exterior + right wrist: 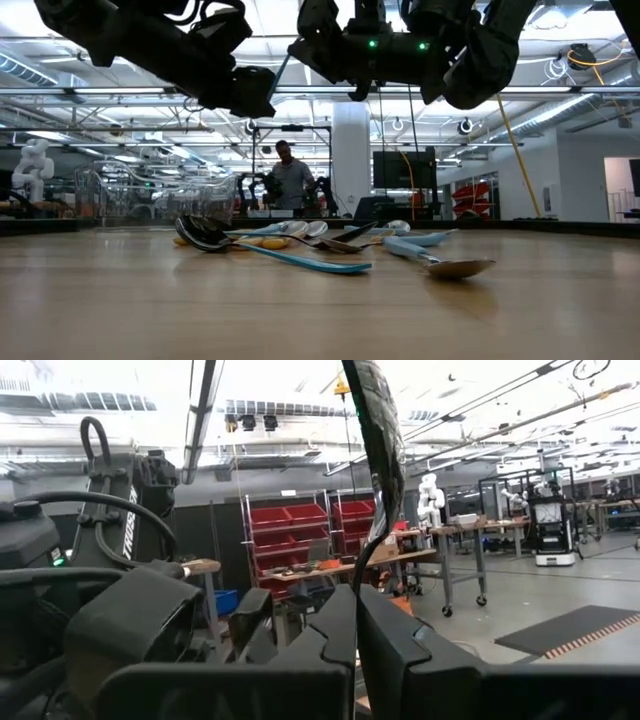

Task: Sort silverware by color (type)
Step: Put the blue spoon into the top left transparent bin

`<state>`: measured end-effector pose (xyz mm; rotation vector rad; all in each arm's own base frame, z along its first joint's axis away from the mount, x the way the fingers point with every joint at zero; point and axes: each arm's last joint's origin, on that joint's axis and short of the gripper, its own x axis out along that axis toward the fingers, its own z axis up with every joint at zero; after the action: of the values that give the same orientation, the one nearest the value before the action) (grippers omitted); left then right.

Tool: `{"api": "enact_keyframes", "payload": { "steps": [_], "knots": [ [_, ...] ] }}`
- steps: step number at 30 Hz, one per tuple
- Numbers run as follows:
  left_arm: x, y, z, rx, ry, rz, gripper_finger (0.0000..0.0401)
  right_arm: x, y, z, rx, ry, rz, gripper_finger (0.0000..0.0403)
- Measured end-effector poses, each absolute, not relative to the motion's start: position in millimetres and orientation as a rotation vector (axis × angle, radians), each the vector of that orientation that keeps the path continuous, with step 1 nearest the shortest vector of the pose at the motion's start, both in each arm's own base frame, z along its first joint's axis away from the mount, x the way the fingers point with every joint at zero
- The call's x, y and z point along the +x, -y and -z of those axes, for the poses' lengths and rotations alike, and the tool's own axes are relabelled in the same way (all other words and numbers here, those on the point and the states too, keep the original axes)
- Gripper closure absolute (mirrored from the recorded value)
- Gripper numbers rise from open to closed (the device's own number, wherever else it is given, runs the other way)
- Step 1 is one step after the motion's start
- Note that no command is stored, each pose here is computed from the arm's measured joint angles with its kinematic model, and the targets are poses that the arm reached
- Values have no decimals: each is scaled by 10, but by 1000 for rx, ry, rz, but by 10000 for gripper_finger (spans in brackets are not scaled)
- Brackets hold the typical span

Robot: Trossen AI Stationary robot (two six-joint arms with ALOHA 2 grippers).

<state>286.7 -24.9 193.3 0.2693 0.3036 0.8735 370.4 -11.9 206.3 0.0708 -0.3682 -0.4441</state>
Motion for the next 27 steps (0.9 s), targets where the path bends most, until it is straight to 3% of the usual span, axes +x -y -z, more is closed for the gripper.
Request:
{"api": "enact_keyframes", "payload": {
  "steps": [12,27],
  "knots": [
    [2869,251,-1929,271,-307,-861,328,3706,119,-2059,68,363,446,403],
    [2877,261,-1922,266,-311,-817,348,3713,118,-2043,62,342,442,389]
  ]
}}
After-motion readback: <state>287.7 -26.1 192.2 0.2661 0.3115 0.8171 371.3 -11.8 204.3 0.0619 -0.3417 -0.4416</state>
